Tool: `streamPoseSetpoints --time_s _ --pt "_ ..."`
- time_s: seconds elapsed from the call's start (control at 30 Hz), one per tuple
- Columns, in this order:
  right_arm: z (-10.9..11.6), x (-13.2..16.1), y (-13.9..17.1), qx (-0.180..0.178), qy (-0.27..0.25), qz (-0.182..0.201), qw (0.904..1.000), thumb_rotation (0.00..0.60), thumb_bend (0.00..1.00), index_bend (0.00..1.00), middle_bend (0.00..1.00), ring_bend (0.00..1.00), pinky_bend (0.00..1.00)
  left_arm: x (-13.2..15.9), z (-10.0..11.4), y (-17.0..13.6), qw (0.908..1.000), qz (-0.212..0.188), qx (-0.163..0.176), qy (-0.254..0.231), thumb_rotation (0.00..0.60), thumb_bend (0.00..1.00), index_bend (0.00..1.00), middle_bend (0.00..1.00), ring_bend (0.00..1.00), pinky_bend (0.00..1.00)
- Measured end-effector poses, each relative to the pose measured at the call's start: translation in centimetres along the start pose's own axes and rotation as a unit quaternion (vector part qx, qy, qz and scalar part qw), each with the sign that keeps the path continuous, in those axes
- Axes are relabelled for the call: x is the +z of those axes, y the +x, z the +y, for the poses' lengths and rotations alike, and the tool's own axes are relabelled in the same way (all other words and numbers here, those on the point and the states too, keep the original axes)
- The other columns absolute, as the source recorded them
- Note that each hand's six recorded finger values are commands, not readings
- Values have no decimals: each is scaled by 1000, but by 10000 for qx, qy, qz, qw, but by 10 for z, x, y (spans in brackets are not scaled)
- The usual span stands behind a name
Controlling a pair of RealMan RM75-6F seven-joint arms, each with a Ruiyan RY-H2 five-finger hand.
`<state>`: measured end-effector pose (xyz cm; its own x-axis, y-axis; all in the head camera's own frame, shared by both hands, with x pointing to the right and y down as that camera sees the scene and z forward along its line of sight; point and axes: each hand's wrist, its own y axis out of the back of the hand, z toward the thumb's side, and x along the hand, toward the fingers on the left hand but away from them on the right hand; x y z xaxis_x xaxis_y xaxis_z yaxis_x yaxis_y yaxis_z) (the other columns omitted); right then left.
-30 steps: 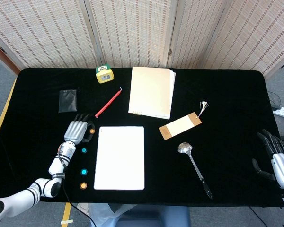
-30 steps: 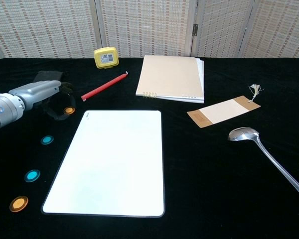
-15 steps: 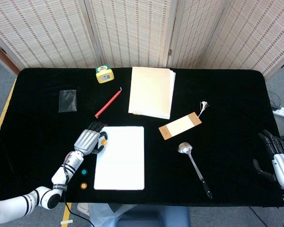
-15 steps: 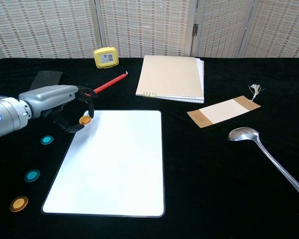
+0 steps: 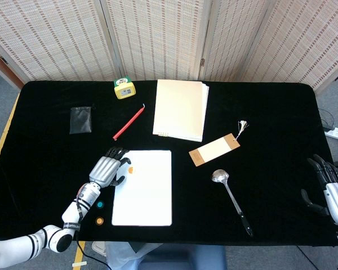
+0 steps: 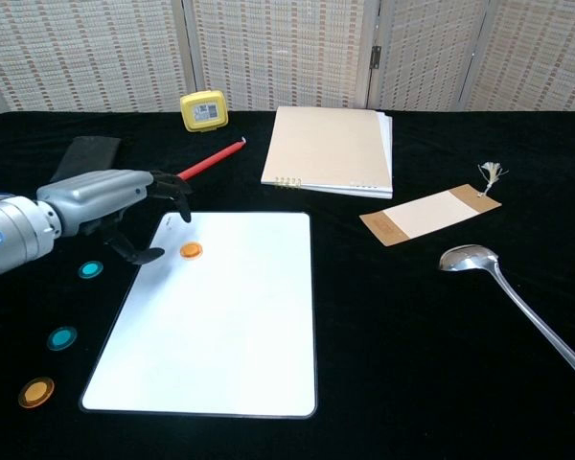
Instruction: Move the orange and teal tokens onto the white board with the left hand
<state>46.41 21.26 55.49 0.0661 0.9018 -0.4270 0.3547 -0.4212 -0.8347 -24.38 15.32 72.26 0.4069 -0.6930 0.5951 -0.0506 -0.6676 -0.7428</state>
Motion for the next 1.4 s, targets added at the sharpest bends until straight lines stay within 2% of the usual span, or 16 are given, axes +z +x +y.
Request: streamPoseSetpoints --time_s 0.17,0.4,0.53,0.73,1.03,1.4 --pt "-2 4 -1 30 -7 65 10000 600 483 0 0 5 0 -7 12 -29 9993 -237 207 180 600 411 427 141 27 0" --pt "-3 12 -2 35 7 180 9998 600 483 0 0 5 0 -14 14 -82 9968 -640 327 356 600 411 430 141 27 0" --pt "-4 15 -2 47 6 219 9997 600 483 0 0 7 0 -16 4 -117 9955 -808 313 373 600 411 442 141 27 0" --pt "-6 18 -3 81 -11 268 9996 600 483 0 0 7 0 -16 -24 -155 9951 -872 59 462 600 410 444 141 26 0" --pt "-7 19 -5 102 -14 321 9994 600 483 0 0 6 0 -8 -49 -164 9946 -877 -212 503 600 410 443 141 22 0" --pt "-7 16 -2 95 -26 285 9995 600 483 0 0 11 0 -4 -62 -168 9951 -824 -389 394 600 409 437 141 17 0"
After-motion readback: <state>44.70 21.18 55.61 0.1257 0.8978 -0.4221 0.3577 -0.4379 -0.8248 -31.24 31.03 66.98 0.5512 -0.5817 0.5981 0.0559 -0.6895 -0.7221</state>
